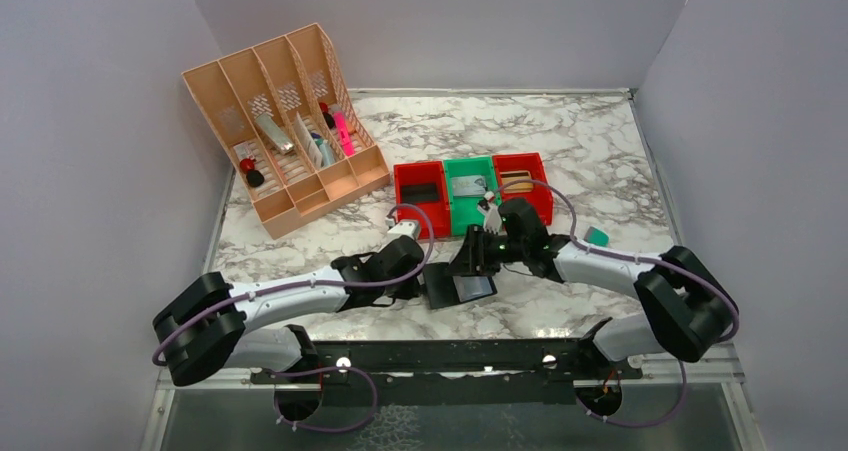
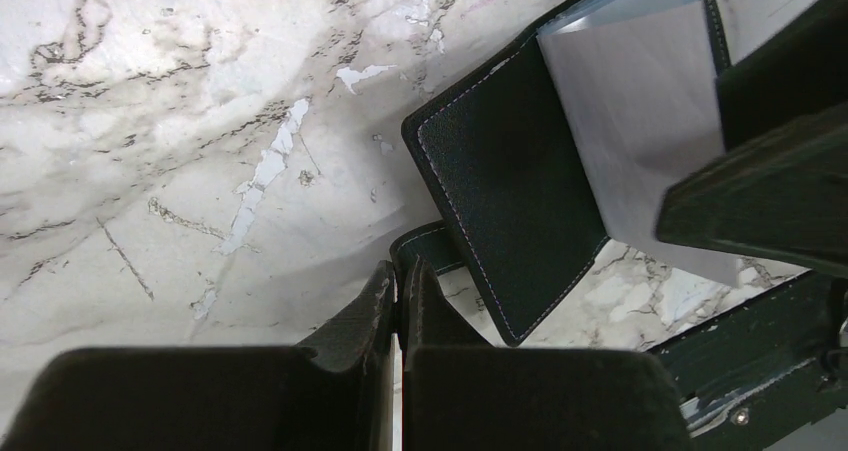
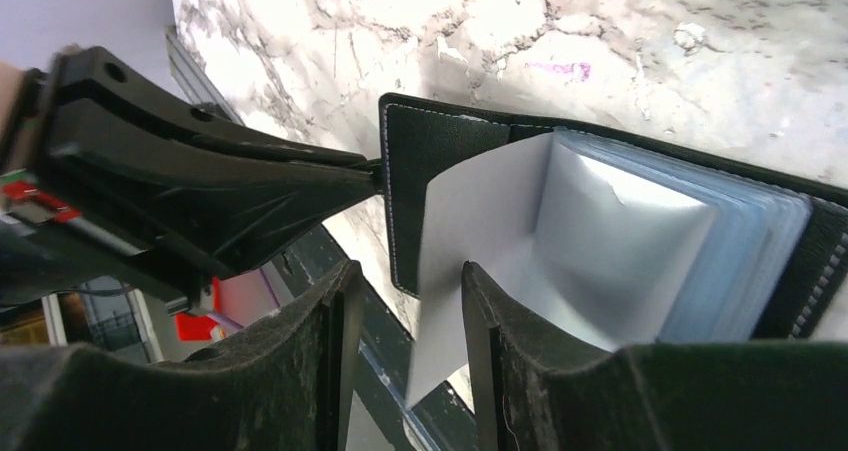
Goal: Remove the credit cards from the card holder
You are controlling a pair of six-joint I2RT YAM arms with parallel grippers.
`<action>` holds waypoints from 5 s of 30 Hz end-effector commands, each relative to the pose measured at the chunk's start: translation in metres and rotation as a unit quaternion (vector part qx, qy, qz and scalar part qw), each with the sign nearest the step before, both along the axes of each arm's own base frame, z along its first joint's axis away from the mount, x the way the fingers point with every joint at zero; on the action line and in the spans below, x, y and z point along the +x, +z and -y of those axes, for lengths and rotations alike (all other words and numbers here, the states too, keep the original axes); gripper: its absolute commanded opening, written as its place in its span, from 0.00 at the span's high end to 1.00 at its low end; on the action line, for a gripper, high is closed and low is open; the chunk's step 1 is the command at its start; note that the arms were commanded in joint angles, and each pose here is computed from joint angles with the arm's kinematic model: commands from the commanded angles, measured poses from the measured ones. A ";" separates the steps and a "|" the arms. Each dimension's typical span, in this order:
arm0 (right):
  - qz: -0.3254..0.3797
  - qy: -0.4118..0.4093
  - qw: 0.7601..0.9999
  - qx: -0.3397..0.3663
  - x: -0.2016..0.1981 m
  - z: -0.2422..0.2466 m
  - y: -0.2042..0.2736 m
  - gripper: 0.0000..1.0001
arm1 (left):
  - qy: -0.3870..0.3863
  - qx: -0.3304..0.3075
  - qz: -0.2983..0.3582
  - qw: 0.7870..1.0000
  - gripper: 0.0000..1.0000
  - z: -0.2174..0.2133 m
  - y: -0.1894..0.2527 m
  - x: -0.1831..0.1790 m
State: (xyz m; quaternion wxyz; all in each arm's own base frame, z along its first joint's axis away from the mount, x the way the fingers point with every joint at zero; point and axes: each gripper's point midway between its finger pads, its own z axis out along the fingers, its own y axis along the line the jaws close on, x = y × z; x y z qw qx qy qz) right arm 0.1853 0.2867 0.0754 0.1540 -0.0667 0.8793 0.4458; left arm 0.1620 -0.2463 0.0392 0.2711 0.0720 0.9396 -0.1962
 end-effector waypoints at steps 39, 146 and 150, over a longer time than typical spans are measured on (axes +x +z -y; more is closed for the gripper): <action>-0.092 -0.049 0.994 -0.031 -0.015 0.003 -0.068 0.99 | -0.055 -0.100 0.007 0.993 0.75 0.059 0.023 0.010; 0.023 -0.085 0.985 -0.146 0.011 0.049 -0.022 0.47 | -0.026 -0.011 0.009 1.000 0.90 0.001 -0.009 -0.003; 0.003 -0.061 0.990 -0.129 0.003 0.041 -0.027 0.47 | -0.032 -0.009 0.005 0.999 0.90 0.005 -0.010 -0.002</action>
